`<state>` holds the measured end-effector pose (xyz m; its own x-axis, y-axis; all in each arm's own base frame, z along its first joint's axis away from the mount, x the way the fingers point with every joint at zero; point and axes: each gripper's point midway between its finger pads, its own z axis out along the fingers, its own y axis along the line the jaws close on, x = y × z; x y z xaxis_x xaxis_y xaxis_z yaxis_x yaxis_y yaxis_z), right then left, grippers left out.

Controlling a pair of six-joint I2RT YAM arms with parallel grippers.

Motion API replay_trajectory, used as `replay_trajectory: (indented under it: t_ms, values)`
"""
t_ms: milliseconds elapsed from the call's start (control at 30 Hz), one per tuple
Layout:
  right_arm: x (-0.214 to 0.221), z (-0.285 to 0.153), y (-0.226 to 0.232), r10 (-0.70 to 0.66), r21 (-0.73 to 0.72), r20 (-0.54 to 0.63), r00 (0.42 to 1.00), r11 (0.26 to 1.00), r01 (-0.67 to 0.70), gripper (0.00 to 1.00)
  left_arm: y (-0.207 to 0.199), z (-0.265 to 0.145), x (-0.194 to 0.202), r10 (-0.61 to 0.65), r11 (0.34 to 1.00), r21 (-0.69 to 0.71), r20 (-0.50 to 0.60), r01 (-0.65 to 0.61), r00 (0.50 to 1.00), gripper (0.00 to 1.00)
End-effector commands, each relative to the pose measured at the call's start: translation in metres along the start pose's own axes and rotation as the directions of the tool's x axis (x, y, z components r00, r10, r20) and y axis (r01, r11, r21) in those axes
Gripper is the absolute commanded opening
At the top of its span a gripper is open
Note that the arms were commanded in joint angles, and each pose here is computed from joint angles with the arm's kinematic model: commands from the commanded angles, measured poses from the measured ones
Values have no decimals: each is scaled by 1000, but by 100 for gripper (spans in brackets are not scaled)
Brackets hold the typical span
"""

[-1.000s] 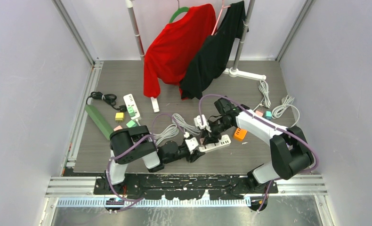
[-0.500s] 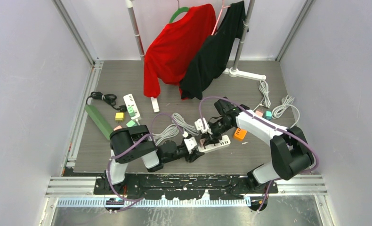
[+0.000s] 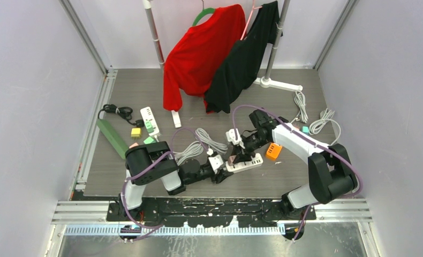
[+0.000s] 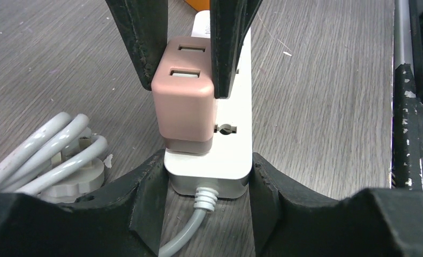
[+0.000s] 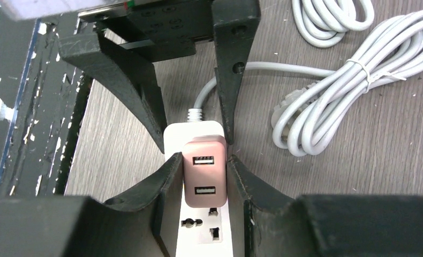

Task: Pull the plug off the socket
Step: Remove the plug from the socket.

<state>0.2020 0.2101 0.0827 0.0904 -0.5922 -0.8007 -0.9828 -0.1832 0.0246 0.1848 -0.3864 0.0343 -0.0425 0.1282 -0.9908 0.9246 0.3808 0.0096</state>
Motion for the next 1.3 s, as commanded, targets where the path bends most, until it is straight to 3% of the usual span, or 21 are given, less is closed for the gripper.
replay_trajectory:
  t_ms: [0, 167, 333, 600, 967, 1267]
  values:
    - [7, -15, 8, -26, -41, -47, 999, 999, 24, 1, 10, -14, 24, -18, 999, -49, -72, 15, 997, 0]
    - [-14, 7, 16, -68, -75, -29, 997, 995, 66, 1, 10, -13, 25, -23, 999, -46, -74, 20, 997, 0]
    - [-41, 15, 4, -7, -27, 33, 999, 1000, 8, 1, 9, -12, 25, -28, 999, -41, -77, 25, 997, 0]
    - [-22, -8, -21, 56, 82, -12, 998, 995, -55, 1, 10, -14, 31, -31, 999, -47, -95, 26, 995, 0]
    - [-34, 7, 31, -67, -138, 26, 997, 988, 70, 1, 11, -15, 27, -36, 998, -47, -84, 32, 996, 0]
    - [-45, -4, -8, 31, 34, 30, 999, 999, -32, 1, 12, -14, 28, -43, 998, -51, -85, 39, 995, 0]
